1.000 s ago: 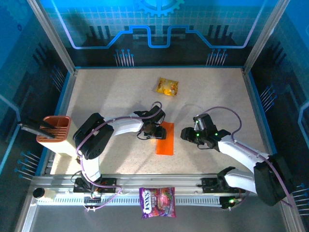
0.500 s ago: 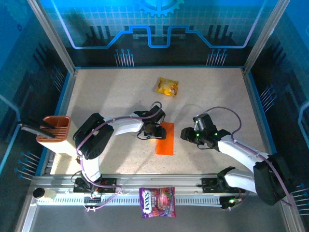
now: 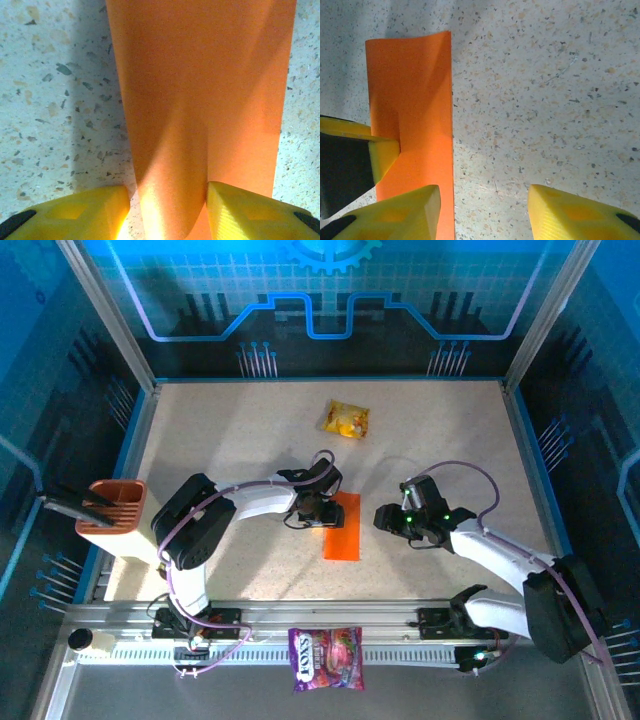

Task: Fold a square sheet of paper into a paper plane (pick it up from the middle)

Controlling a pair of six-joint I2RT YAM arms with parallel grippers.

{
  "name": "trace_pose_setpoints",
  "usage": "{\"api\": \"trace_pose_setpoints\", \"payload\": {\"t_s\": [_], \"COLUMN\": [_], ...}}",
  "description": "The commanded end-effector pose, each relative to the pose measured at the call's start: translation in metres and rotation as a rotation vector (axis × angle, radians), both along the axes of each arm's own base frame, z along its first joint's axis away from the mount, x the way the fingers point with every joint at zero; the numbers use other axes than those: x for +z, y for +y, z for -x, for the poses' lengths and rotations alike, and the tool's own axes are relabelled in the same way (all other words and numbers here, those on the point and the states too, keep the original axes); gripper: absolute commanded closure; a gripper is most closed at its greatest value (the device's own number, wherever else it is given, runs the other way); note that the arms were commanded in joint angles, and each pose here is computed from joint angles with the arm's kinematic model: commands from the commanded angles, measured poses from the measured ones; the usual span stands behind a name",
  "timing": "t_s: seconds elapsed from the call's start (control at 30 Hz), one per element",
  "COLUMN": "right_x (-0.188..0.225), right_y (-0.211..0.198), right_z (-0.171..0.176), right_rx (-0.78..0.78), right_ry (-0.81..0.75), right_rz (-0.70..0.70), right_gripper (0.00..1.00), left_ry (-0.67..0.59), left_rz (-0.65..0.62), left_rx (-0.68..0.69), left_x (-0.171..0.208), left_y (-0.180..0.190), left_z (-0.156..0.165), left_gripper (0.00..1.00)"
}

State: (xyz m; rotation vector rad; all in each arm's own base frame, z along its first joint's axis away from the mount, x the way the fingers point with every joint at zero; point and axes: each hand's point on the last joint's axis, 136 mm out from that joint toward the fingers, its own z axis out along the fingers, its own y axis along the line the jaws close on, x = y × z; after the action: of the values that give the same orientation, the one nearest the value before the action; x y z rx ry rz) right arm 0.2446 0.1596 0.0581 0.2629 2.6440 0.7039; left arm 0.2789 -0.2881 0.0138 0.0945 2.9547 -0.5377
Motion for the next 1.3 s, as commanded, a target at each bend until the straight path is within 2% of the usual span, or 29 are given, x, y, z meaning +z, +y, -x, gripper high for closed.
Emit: {"api": "trace_pose_setpoints", "payload": {"t_s": [0.0, 0.37, 0.7, 1.0, 1.27], "right_x": [0.003, 0.001, 0.003, 0.011, 0.005], "right_y": [0.006, 0.007, 0.009, 0.034, 0.039], "right_z": [-0.001, -0.001, -0.001, -0.003, -0.003], "right_rx": [0.023, 0.025, 0.039, 0.122, 0.133], "right_ry": [-0.008, -0.003, -0.008, -0.036, -0.012], "right_rz": [-0.01, -0.008, -0.02, -0.131, -0.121], "right_gripper": [0.5, 0.5, 0.5, 0.62, 0.63], "left_ry": [0.009, -0.009, 0.007, 0.01, 0.02], "left_rz": [-0.146, -0.139, -0.15, -0.161, -0.17], "left_rx": [0.034, -0.026, 0.005, 0.025, 0.051], "left_x": [-0.044, -0.044, -0.049, -0.05, -0.053], "left_y": [0.031, 0.026, 0.029, 0.031, 0.034], "left_z": [-0.006, -0.009, -0.007, -0.008, -0.006], "left_gripper": [0.5, 0.51, 0.51, 0.51, 0.51]}}
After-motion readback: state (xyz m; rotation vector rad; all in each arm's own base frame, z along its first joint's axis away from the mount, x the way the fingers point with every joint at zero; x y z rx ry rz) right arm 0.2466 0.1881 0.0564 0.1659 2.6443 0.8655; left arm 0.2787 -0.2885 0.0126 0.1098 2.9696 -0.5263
